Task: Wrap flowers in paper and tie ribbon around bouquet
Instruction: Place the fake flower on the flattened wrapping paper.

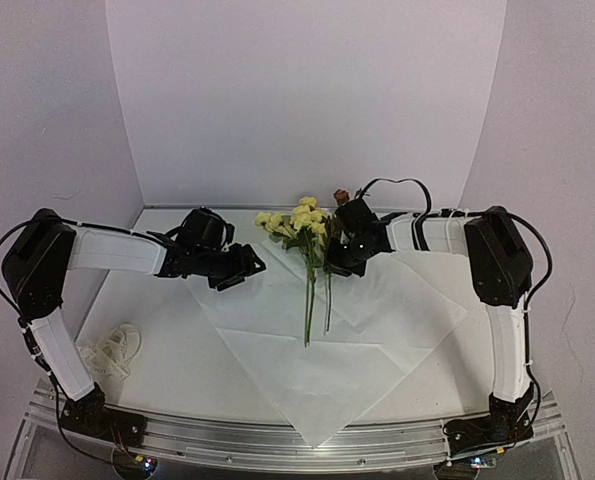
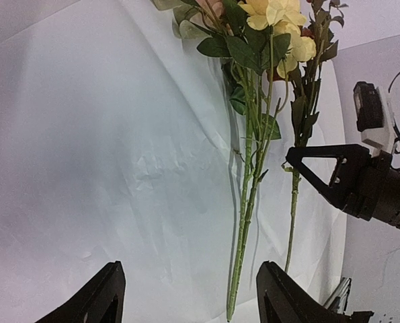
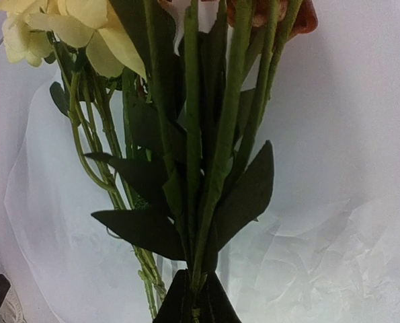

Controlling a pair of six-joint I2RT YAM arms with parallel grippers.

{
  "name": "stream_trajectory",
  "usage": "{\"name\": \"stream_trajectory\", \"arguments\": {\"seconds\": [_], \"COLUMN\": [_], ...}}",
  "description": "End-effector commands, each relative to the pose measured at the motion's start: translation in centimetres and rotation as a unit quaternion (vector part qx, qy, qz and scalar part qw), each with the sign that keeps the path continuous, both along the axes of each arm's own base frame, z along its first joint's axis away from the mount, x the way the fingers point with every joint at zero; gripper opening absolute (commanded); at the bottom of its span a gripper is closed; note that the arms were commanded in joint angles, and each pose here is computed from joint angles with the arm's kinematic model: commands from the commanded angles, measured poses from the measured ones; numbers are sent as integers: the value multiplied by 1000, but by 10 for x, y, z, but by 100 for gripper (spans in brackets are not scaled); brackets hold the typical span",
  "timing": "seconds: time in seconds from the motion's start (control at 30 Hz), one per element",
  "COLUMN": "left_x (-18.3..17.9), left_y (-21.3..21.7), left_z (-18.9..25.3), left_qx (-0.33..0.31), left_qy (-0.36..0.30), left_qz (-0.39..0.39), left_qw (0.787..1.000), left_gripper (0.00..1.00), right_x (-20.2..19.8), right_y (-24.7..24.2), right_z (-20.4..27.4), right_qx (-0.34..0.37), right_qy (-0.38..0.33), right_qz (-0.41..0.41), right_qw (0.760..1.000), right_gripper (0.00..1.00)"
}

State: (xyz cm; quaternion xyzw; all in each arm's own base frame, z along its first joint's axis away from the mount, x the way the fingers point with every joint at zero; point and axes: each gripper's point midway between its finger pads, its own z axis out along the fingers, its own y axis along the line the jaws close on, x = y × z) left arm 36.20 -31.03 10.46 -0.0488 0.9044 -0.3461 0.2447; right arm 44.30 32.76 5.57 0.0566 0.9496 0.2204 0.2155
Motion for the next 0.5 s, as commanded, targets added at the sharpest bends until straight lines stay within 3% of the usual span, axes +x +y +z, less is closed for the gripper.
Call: {"name": "stream_trajectory", "arguments": {"seconds": [0.0,0.47], "left_x": [0,8], "left_y": [-2,-11], "left_z": [12,-3], "left_qx": [-14,-22], "left_qy": [-12,4], "left_qz": [-9,-17], "left_qw": [1000,1000], "left_gripper": [69,67], "right_x": [8,-12], "right_y": [9,-7], "right_z": [11,13], "right_qx": [19,7], "right_qy": [-21,-25], "right_qz": [-3,-28], "right_qw": [1000,999], "right_gripper": [7,7]}}
